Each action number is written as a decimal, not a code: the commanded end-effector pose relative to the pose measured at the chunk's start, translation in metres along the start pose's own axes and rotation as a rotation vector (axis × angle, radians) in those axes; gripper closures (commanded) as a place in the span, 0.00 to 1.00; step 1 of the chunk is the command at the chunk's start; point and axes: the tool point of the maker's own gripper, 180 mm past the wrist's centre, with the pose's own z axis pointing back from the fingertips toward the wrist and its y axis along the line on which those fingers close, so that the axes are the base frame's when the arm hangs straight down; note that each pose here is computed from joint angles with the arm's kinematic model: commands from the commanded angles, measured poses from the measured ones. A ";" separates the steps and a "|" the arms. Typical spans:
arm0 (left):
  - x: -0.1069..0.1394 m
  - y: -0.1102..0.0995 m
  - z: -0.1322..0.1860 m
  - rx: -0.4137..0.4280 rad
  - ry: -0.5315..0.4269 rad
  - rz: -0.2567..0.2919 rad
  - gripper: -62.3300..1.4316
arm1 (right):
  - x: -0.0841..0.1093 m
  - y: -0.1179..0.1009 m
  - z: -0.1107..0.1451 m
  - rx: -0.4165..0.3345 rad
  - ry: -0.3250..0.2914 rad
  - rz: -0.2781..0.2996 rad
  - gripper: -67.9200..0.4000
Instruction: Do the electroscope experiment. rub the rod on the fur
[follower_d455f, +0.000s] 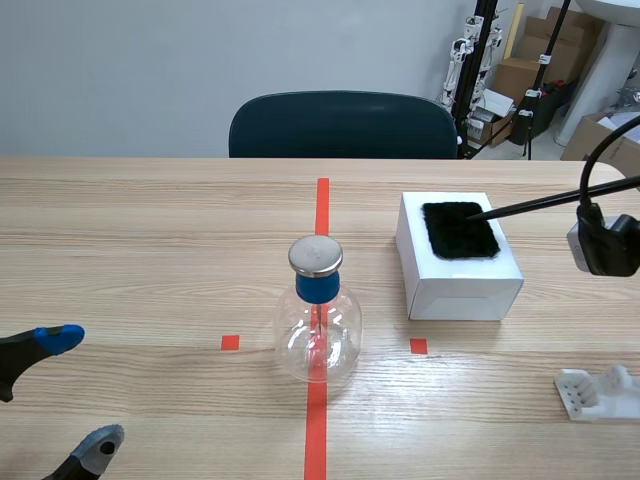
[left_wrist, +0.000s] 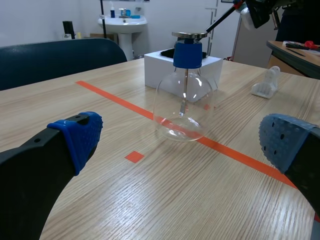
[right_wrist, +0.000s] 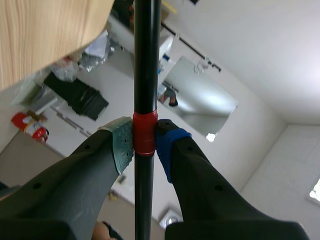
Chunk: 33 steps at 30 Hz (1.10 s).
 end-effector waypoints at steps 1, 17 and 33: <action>0.007 0.005 0.001 0.008 -0.021 -0.018 0.00 | -0.007 -0.011 -0.003 -0.031 0.011 0.013 0.89; 0.007 0.005 0.001 0.008 -0.021 -0.018 0.00 | -0.001 -0.011 -0.003 -0.031 -0.025 0.014 0.89; 0.007 0.005 0.001 0.008 -0.021 -0.018 0.00 | -0.003 -0.011 -0.003 -0.031 -0.015 0.014 0.89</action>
